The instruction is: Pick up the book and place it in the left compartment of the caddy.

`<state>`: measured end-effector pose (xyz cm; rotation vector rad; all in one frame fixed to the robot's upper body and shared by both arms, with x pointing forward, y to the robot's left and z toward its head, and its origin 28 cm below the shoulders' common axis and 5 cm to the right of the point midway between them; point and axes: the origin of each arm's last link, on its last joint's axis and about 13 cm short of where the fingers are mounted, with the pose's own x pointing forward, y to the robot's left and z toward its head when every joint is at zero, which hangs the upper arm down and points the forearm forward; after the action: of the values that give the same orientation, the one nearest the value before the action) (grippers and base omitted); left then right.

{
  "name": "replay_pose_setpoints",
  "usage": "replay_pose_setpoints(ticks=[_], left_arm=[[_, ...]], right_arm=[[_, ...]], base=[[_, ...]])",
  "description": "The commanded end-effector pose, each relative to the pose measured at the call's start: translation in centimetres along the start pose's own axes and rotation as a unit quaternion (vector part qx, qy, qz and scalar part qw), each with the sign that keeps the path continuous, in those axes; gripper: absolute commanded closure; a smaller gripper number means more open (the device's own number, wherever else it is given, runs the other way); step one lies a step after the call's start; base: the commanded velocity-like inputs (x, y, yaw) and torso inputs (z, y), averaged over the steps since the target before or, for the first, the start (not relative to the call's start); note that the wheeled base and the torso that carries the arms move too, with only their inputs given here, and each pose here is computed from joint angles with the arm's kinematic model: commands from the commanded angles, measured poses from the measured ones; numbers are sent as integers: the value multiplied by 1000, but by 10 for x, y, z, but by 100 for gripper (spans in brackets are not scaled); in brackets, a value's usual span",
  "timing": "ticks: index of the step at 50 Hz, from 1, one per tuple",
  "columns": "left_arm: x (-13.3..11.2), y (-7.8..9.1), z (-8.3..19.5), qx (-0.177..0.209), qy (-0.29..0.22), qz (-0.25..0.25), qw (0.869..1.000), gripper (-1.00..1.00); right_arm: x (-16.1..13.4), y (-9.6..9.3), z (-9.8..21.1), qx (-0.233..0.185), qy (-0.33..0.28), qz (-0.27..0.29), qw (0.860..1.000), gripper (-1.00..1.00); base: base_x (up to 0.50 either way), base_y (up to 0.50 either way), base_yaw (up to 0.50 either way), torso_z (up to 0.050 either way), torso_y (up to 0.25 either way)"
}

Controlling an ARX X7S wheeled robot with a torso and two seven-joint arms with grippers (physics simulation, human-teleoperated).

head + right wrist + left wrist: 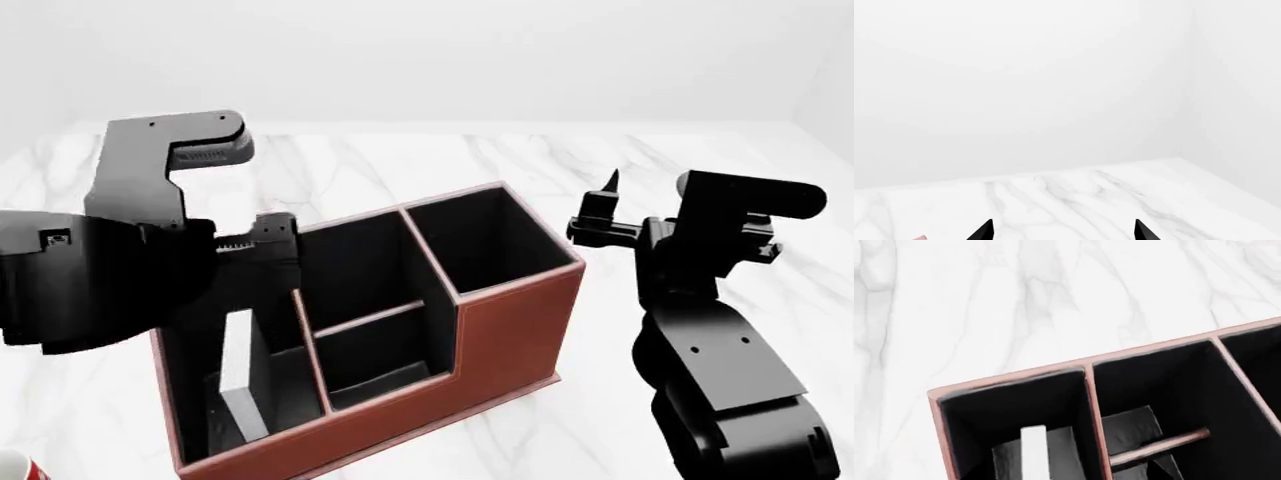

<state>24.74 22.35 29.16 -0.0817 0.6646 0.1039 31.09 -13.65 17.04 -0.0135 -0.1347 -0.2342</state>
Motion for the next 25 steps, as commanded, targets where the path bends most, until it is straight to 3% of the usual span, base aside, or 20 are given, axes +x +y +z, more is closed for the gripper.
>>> replay_pose_setpoints(ticks=[1, 3, 4, 5, 7, 13, 16, 17, 19, 25], left_arm=[[1, -8, -14, 15, -234, -13, 972, -100], [13, -7, -19, 33, -314, 8, 949, -100], [18, -6, -24, 53, -317, 29, 946, -100], [19, -7, -27, 61, -327, 17, 943, -100], [19, -7, -29, 60, -359, 32, 931, -100], [22, -6, -36, 59, -379, 46, 922, -100], [31, -6, -43, 100, -425, 58, 898, -100], [35, -6, -44, 102, -443, 62, 889, -100], [41, -6, -48, 99, -448, 58, 887, -100], [52, -6, -49, 122, -531, 48, 837, -100]], right_arm=[[-9, 8, 25, 3, -59, 45, 997, -100], [-13, 11, 32, 8, -88, 61, 994, -100], [-14, 11, 34, 8, -93, 64, 994, -100], [-15, 12, 35, 13, -102, 73, 992, -100], [-17, 13, 38, 16, -115, 82, 990, -100], [-19, 14, 51, 34, -143, 94, 985, -100], [-21, 15, 53, 46, -169, 102, 979, -100], [-21, 16, 54, 46, -177, 105, 978, -100], [-23, 16, 55, 52, -199, 107, 973, -100], [-31, 15, 63, 66, -267, 109, 955, -100]], base=[[0, 0, 0, 0, 0], [0, 0, 0, 0, 0], [0, 0, 0, 0, 0], [0, 0, 0, 0, 0], [0, 0, 0, 0, 0], [0, 0, 0, 0, 0], [0, 0, 0, 0, 0], [0, 0, 0, 0, 0], [0, 0, 0, 0, 0], [0, 0, 0, 0, 0]])
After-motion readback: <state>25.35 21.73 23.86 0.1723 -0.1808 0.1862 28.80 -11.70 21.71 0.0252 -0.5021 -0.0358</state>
